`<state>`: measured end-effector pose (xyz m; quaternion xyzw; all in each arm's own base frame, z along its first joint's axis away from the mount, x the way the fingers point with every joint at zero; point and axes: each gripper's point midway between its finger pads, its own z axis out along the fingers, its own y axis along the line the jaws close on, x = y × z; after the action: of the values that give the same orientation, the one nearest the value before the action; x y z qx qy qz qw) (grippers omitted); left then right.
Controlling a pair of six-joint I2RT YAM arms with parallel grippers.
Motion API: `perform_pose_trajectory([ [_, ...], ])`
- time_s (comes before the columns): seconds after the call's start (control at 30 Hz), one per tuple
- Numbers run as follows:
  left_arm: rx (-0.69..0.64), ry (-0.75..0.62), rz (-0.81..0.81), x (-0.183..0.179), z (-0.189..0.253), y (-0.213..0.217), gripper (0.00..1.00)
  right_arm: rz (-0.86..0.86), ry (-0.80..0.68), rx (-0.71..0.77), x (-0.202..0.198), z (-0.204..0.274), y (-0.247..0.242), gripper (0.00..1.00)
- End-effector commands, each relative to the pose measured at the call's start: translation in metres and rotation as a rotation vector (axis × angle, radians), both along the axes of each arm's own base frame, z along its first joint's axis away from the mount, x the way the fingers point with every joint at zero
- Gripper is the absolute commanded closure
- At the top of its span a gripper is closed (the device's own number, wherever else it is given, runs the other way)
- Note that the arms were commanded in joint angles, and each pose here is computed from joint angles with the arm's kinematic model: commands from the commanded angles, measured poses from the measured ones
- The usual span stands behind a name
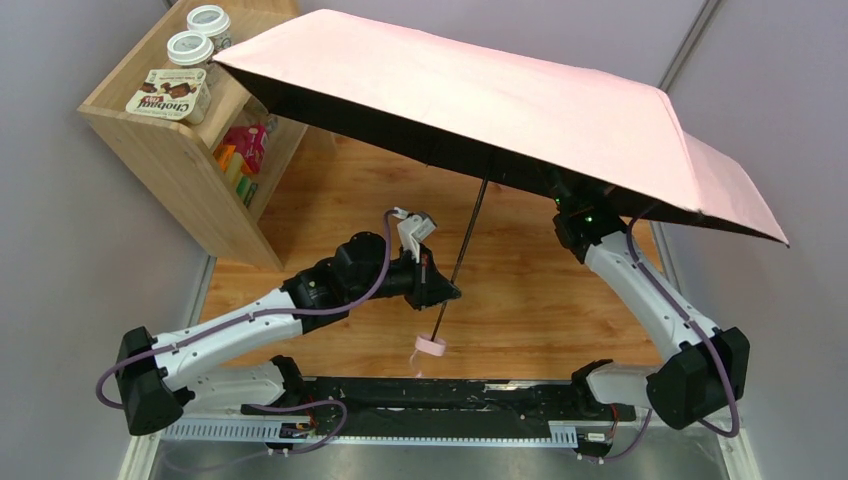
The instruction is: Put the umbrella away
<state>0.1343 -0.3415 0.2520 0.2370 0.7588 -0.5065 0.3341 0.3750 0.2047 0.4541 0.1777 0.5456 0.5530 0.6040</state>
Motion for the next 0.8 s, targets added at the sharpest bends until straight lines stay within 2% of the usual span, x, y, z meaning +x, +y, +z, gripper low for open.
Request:
perform_pose_trajectory([
  [0.0, -0.060, -0.260, 0.167, 0.048, 0.064, 0.007, 1.00, 0.047, 0.114, -0.226, 0.009, -0.028, 0.028, 0.67],
  [0.07, -0.028, -0.275, 0.193, 0.054, 0.063, 0.010, 1.00, 0.003, 0.159, -0.248, 0.018, -0.031, 0.024, 0.47],
  [0.2, -0.010, -0.294, 0.242, 0.063, 0.068, 0.013, 1.00, -0.076, 0.271, -0.293, 0.024, -0.049, 0.013, 0.24],
  [0.27, 0.019, -0.288, 0.248, 0.066, 0.063, 0.013, 1.00, -0.129, 0.302, -0.348, 0.022, -0.052, 0.009, 0.16],
  [0.4, 0.053, -0.276, 0.310, 0.076, 0.057, 0.018, 1.00, -0.239, 0.300, -0.422, 0.013, -0.047, 0.002, 0.12],
  [0.57, 0.067, -0.269, 0.344, 0.080, 0.053, 0.022, 1.00, -0.390, 0.258, -0.433, 0.008, -0.023, -0.009, 0.12],
  [0.77, 0.091, -0.264, 0.368, 0.081, 0.048, 0.023, 1.00, -0.533, 0.264, -0.430, 0.026, 0.001, -0.013, 0.15],
])
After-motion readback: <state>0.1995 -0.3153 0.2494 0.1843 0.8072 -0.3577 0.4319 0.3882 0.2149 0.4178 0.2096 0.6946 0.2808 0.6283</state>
